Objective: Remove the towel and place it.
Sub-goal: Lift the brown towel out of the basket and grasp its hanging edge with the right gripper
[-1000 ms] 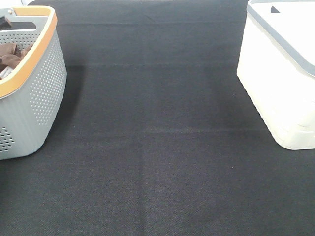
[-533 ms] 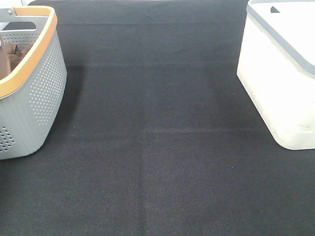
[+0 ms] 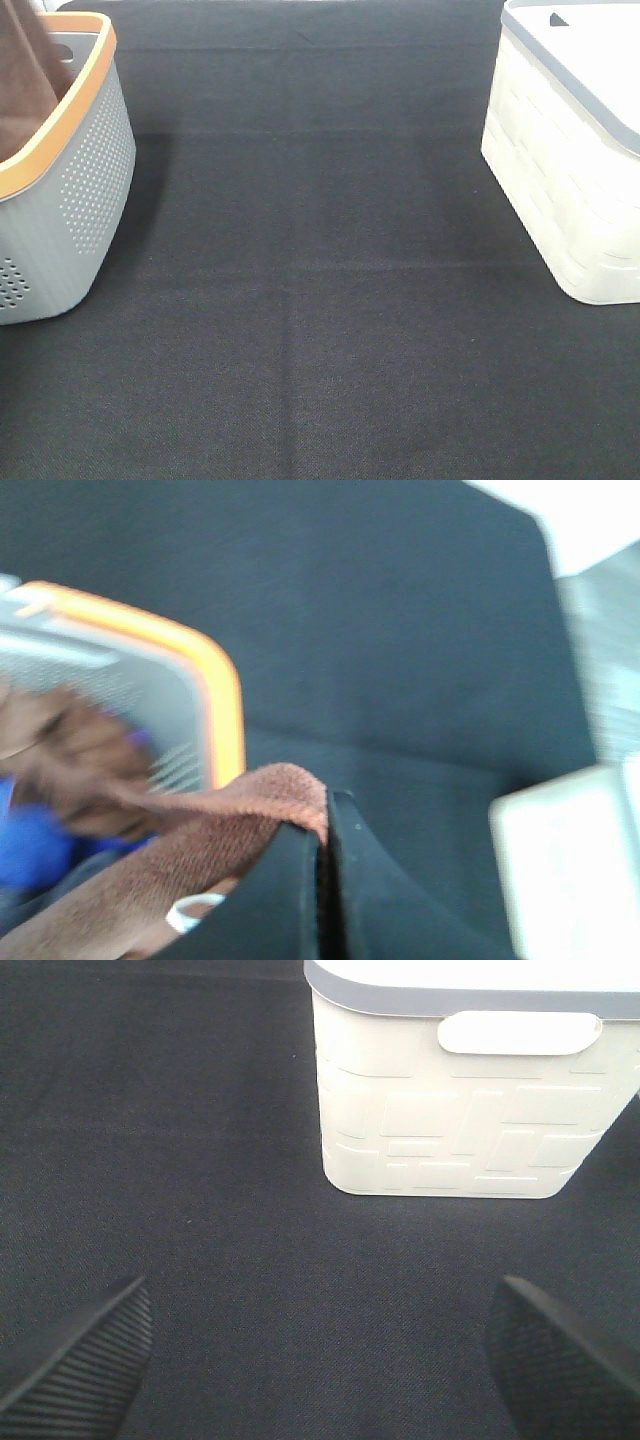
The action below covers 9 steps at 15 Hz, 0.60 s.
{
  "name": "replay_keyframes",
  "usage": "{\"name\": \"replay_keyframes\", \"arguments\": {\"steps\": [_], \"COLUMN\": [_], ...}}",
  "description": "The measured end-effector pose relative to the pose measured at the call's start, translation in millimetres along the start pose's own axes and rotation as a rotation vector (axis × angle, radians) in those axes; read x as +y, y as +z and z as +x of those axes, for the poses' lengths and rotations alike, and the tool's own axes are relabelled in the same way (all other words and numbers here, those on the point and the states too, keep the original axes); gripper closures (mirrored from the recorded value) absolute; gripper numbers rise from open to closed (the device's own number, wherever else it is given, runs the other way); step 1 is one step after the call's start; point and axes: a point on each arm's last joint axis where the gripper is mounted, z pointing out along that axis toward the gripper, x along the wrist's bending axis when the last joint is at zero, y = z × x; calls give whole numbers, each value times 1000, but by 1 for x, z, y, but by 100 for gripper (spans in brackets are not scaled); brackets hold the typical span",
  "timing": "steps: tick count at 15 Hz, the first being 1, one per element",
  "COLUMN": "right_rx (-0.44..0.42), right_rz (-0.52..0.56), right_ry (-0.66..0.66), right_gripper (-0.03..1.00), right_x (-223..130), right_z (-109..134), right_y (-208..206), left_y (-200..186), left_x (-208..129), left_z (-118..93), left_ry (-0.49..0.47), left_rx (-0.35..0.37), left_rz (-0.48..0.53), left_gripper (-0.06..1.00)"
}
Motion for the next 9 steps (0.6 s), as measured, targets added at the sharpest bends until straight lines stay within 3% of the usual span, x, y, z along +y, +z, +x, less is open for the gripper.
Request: {"name": "replay_keyframes", "arguments": {"steps": [3, 5, 6, 9], "right_rx": [0, 2, 2, 31], "right_rz": [0, 0, 0, -50], "right_ry": [0, 1, 1, 21], "right_gripper": [11, 11, 11, 12], "right_x": [0, 0, 0, 12], "right_z": [0, 0, 0, 2], "right_y": [0, 0, 0, 1], "left_y": [-34, -48, -48, -65], "left_x": [0, -6, -6, -21], "left_z": [-39, -72, -72, -127], "left_ry": [67, 137, 137, 266], "left_rx": [-160, -234, -234, -364], "left_rz": [-97, -157, -157, -263], "left_gripper": [94, 94, 94, 94]}}
